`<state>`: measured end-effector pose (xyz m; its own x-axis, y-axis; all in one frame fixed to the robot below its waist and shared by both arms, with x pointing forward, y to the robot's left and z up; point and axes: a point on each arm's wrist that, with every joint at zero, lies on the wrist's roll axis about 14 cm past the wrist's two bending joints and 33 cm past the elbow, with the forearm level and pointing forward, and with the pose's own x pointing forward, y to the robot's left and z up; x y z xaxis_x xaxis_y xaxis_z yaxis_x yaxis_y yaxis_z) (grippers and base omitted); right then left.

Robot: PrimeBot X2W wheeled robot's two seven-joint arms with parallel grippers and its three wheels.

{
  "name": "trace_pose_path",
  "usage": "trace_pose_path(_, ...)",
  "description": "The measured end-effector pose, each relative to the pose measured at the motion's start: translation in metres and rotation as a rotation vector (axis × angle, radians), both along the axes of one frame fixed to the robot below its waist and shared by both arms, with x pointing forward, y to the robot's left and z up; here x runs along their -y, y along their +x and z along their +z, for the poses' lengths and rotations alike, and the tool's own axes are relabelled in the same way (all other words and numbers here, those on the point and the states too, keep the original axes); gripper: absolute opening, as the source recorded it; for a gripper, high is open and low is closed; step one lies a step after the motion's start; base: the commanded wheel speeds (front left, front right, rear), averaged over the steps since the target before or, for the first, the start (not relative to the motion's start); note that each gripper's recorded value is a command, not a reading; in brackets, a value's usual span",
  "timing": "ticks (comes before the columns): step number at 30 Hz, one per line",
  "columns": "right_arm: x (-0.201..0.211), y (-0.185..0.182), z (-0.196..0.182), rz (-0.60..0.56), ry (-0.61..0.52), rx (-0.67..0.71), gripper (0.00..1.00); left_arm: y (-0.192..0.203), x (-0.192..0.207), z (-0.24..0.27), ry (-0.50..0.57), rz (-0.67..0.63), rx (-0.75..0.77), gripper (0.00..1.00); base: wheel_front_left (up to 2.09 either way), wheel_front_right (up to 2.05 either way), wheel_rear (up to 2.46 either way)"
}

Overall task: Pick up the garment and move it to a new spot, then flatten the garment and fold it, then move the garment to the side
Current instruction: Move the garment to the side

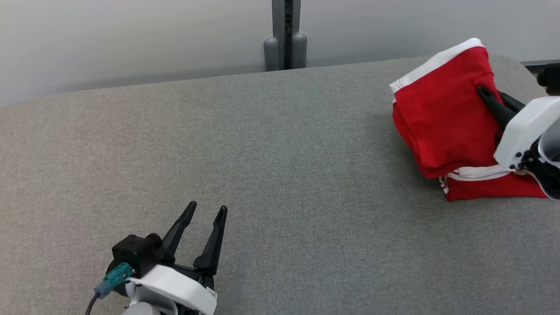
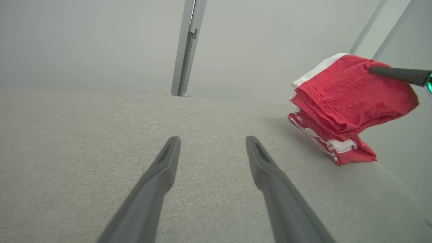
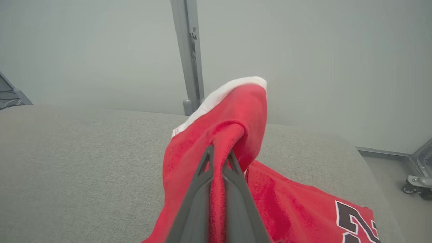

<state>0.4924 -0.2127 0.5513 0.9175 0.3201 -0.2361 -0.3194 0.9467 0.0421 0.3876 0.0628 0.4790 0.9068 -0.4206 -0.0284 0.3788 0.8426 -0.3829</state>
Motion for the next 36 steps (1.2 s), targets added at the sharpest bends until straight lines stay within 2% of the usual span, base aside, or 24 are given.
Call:
trace_pose_path(8,0.072,0.002,-0.028,-0.198,-0.111,-0.069,0.0,0.005,-0.001,-0.009,0.004,-0.001,-0.024,1.0,0.0,0.0,0.0)
trace_pose_path(13,0.092,0.001,-0.042,-0.259,-0.185,-0.086,0.0,0.012,0.006,-0.008,0.002,-0.019,-0.015,1.0,0.0,0.0,0.0)
trace_pose_path(15,0.098,0.003,-0.046,-0.27,-0.225,-0.084,0.07,0.014,0.007,-0.011,0.0,-0.026,-0.021,1.0,0.0,0.0,0.0)
trace_pose_path(17,0.105,0.004,-0.054,-0.29,-0.256,-0.09,0.09,0.017,0.008,-0.011,0.002,-0.032,-0.02,1.0,0.0,0.0,0.0)
trace_pose_path(20,0.114,0.008,-0.062,-0.313,-0.298,-0.096,0.23,0.022,0.008,-0.014,0.006,-0.035,-0.024,1.0,0.0,0.0,0.0)
trace_pose_path(23,0.119,0.013,-0.069,-0.326,-0.32,-0.107,0.49,0.026,0.003,-0.021,0.016,-0.027,-0.038,1.0,0.0,0.0,0.0)
trace_pose_path(24,0.12,0.014,-0.073,-0.325,-0.327,-0.115,0.87,0.026,0.001,-0.023,0.019,-0.023,-0.043,1.0,0.0,0.0,0.0)
trace_pose_path(25,0.12,0.015,-0.077,-0.322,-0.333,-0.124,1.0,0.027,-0.001,-0.024,0.02,-0.018,-0.047,1.0,0.0,0.0,0.0)
trace_pose_path(31,0.168,-0.02,-0.105,-0.413,-0.395,-0.296,1.0,0.027,-0.007,-0.025,0.026,-0.002,-0.047,1.0,0.0,0.0,0.0)
trace_pose_path(36,0.16,-0.026,-0.099,-0.402,-0.381,-0.259,1.0,0.025,-0.008,-0.015,0.03,-0.001,-0.023,1.0,0.0,0.0,0.0)
